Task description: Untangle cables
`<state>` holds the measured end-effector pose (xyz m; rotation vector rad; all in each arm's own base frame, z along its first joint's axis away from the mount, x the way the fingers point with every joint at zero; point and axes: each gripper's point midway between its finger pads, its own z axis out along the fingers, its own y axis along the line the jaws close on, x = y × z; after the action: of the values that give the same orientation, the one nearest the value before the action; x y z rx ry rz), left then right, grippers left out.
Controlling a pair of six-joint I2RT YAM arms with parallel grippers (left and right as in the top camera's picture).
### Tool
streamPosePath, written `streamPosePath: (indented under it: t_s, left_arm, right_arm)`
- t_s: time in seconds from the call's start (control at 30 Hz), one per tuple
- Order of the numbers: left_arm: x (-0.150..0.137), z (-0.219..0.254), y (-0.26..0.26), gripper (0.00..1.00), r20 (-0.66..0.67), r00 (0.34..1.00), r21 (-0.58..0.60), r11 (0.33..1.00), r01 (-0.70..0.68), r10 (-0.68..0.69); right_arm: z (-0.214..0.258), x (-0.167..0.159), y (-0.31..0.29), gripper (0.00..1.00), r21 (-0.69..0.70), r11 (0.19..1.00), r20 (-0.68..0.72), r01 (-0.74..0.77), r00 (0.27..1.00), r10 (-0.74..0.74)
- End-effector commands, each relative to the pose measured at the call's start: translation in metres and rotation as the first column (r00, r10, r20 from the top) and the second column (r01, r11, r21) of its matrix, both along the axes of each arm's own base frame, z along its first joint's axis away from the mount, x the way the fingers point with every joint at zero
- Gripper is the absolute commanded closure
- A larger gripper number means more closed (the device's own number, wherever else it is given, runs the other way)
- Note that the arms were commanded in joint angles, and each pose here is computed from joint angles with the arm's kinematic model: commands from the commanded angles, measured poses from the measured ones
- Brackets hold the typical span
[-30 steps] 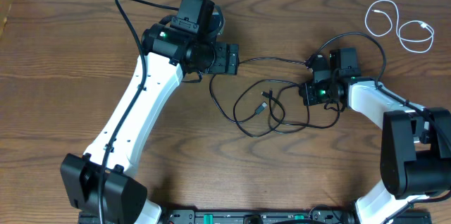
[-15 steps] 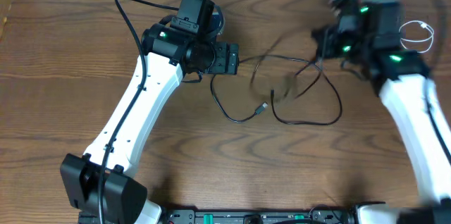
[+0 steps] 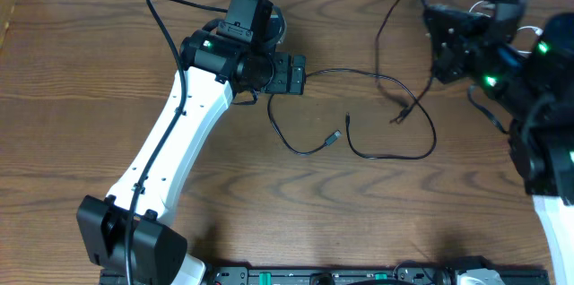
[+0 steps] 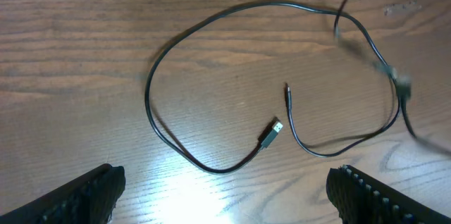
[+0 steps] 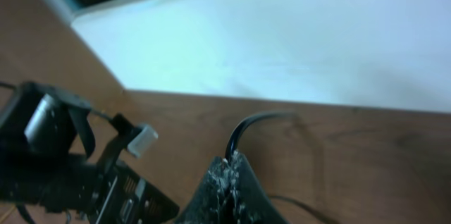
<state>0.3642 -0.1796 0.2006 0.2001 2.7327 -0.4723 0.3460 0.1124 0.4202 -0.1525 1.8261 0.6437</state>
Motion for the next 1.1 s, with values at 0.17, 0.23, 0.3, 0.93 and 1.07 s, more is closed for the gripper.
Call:
streamPosePath:
  t_s: [0.17, 0.23, 0.3, 0.93, 1.07]
  left_arm:
    - [0.000, 0.007, 0.001, 0.04, 0.016, 1.000, -0.010, 1.000, 0.008, -0.008]
    - [0.000, 0.007, 0.001, 0.04, 0.016, 1.000, -0.010, 1.000, 0.008, -0.008]
    - [0.000, 0.007, 0.001, 0.04, 0.016, 1.000, -0.010, 1.000, 0.008, -0.007]
    - [-0.015, 0.005, -0.008, 0.06, -0.018, 0.994, -0.037, 0.993, 0.111, -0.111]
    - [-0.037, 0.000, -0.032, 0.07, -0.041, 0.948, -0.106, 0.945, 0.309, -0.314]
  right_arm:
    - [0.068, 0.007, -0.072, 0.99, -0.052, 0.955, 0.109, 0.291, 0.953, -0.284]
    - [0.078, 0.014, -0.093, 0.99, -0.061, 0.936, 0.108, 0.348, 0.934, -0.340]
    - [0.088, 0.025, -0.126, 0.99, -0.063, 0.902, 0.103, 0.427, 0.902, -0.420]
    - [-0.080, 0.041, -0.143, 0.54, -0.231, 0.954, -0.524, 0.189, 0.802, -0.286]
    - [-0.112, 0.043, -0.136, 0.47, -0.239, 0.963, -0.617, 0.121, 0.748, -0.247]
